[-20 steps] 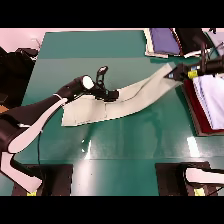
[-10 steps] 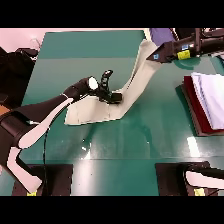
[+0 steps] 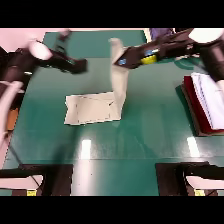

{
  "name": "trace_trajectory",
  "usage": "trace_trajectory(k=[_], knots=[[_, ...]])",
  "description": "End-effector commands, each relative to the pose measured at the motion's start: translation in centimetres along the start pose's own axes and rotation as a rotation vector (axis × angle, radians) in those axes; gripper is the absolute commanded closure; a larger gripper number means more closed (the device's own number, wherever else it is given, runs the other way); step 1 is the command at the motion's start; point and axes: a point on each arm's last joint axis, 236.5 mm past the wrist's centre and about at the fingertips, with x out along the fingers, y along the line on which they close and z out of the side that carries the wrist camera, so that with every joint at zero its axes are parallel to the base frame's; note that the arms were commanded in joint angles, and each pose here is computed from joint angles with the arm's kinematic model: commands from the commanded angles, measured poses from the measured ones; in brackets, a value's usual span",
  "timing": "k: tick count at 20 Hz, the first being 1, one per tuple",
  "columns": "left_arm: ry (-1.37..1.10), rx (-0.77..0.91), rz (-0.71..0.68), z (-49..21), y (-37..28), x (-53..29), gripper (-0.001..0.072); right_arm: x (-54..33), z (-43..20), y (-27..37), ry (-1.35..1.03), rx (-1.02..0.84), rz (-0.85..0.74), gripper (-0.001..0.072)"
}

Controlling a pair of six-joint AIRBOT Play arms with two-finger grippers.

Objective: Fold the shirts.

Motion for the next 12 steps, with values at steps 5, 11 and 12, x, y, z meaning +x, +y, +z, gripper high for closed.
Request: trace_trajectory(k=[5,11,12], knots=[[-0.338,0.005,0.241,5.8,6.9,-19.2,0.0680,17.7,-3.5,7.2,-0.012,-0.111,0.210,0.0403],[-0.247,0.047,0.196,3.6,4.7,-17.3,0.0681,11.8,-6.2,-3.7,0.184,-0.084,-0.041,0.0408],[-0.234,0.066,0.177,3.3,3.7,-16.6,0.0681,10.0,-7.4,-6.6,0.208,-0.038,-0.108,0.0408]])
